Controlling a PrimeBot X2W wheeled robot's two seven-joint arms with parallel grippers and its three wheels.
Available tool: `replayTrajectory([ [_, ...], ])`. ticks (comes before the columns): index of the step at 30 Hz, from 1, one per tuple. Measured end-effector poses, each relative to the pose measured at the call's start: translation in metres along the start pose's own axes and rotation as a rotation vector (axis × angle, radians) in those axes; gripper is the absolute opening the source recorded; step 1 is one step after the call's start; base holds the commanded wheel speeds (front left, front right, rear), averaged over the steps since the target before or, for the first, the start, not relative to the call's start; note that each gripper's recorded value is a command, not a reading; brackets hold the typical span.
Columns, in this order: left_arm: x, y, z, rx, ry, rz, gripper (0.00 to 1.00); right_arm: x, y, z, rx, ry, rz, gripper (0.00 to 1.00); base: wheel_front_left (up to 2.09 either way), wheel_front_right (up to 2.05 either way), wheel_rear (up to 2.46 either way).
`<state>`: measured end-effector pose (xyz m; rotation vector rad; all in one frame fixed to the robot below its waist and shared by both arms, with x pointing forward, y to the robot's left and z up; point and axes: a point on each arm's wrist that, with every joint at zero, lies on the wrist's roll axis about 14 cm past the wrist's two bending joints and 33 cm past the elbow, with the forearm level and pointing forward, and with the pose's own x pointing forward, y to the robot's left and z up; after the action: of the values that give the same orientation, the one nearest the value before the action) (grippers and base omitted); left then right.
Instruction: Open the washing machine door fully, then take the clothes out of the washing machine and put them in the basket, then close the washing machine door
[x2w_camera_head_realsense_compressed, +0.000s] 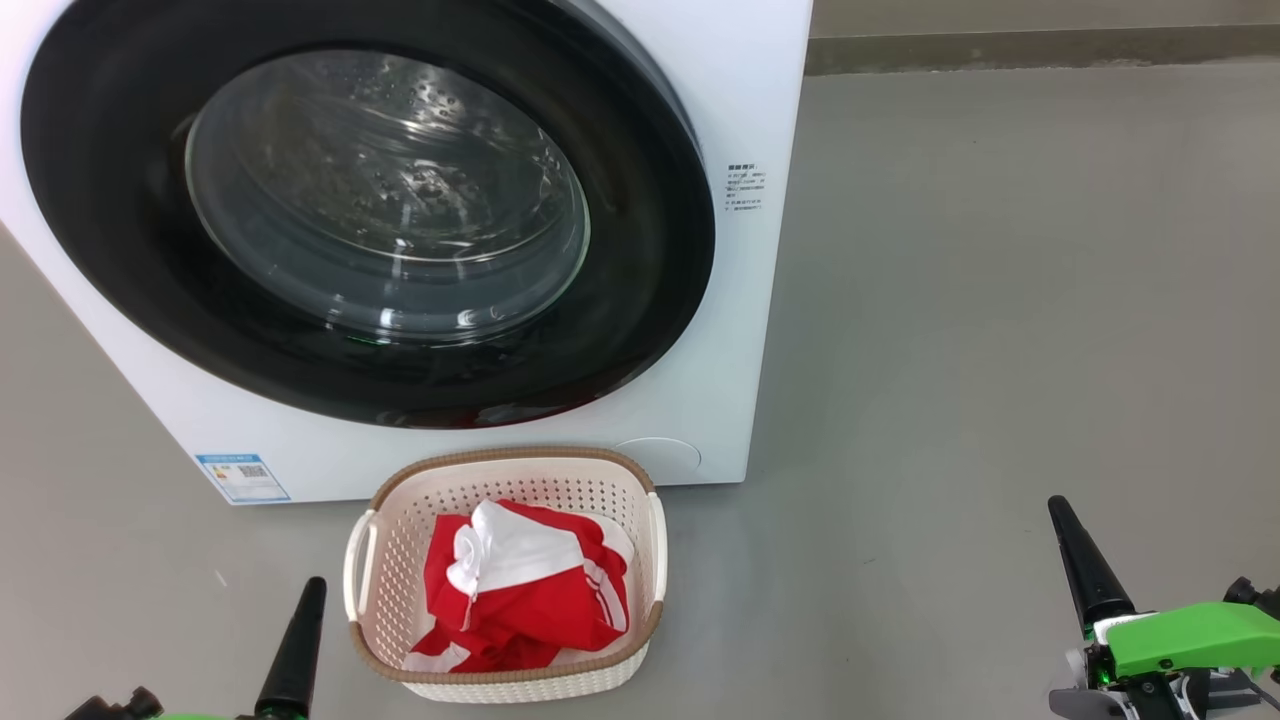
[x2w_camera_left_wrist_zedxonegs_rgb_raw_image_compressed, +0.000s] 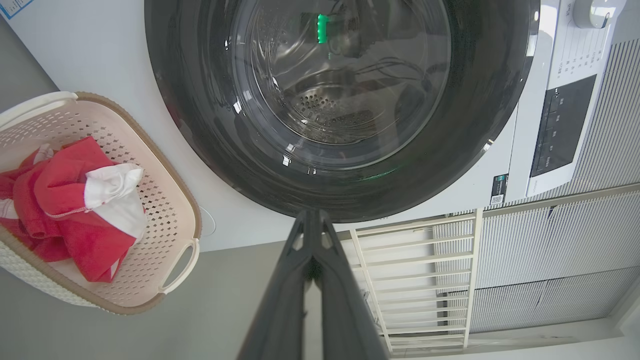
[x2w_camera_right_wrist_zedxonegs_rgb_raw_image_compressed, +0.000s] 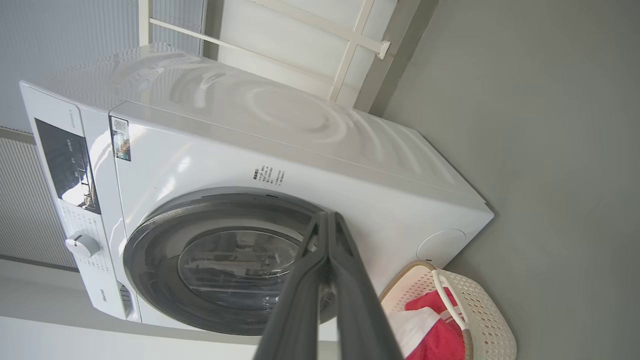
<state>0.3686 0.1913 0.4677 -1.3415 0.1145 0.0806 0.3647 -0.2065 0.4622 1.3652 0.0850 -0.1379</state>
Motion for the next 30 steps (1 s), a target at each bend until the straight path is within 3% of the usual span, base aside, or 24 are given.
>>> replayTrajectory([
  [21, 0.007, -0.017, 0.001, -0.222, 0.014, -0.056, 0.0, 0.007, 0.018, 0.001, 0.2, 0.022, 0.061, 0.0, 0.0, 0.0, 0.0],
  [30, 0.007, -0.017, 0.0, -0.227, 0.014, -0.057, 0.0, 0.008, 0.021, 0.002, 0.215, 0.018, 0.069, 0.0, 0.0, 0.0, 0.0],
])
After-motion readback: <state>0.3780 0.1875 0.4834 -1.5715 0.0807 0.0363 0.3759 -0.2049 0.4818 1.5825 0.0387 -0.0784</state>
